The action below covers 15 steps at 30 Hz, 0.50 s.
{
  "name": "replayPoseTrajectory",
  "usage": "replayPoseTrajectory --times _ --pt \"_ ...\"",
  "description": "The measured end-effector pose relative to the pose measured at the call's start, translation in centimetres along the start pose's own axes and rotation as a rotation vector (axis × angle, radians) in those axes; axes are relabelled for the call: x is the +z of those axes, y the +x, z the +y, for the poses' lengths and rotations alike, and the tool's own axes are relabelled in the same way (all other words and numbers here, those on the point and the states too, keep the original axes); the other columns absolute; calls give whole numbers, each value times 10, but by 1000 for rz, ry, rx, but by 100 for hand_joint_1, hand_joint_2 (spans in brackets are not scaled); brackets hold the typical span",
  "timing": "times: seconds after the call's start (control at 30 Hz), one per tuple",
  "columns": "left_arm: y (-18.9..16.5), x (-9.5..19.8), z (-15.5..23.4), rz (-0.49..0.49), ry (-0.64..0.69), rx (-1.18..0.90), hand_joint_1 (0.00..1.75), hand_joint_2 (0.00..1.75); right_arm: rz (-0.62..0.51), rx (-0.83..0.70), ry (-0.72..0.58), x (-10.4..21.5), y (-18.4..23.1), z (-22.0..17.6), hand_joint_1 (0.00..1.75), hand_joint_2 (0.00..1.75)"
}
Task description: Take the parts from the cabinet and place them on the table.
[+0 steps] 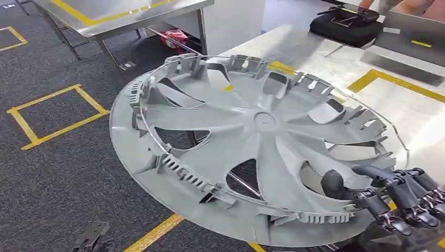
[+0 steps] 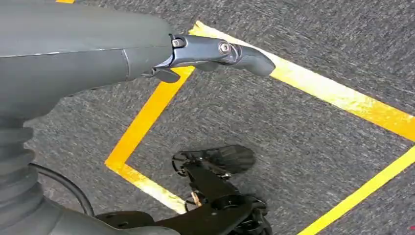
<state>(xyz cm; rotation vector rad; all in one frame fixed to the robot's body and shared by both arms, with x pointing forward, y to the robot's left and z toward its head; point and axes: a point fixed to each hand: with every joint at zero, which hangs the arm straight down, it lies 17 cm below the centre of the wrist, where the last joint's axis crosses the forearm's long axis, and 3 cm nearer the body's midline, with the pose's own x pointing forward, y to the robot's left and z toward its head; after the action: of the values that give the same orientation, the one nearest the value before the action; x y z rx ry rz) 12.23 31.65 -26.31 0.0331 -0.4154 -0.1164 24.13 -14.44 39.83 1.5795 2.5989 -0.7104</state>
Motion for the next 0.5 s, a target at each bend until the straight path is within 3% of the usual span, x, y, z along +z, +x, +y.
replayPoseTrajectory --times 0.5 --pt "-3 0 1 4 5 2 0 175 47 -16 -3 -1 -4 0 175 175"
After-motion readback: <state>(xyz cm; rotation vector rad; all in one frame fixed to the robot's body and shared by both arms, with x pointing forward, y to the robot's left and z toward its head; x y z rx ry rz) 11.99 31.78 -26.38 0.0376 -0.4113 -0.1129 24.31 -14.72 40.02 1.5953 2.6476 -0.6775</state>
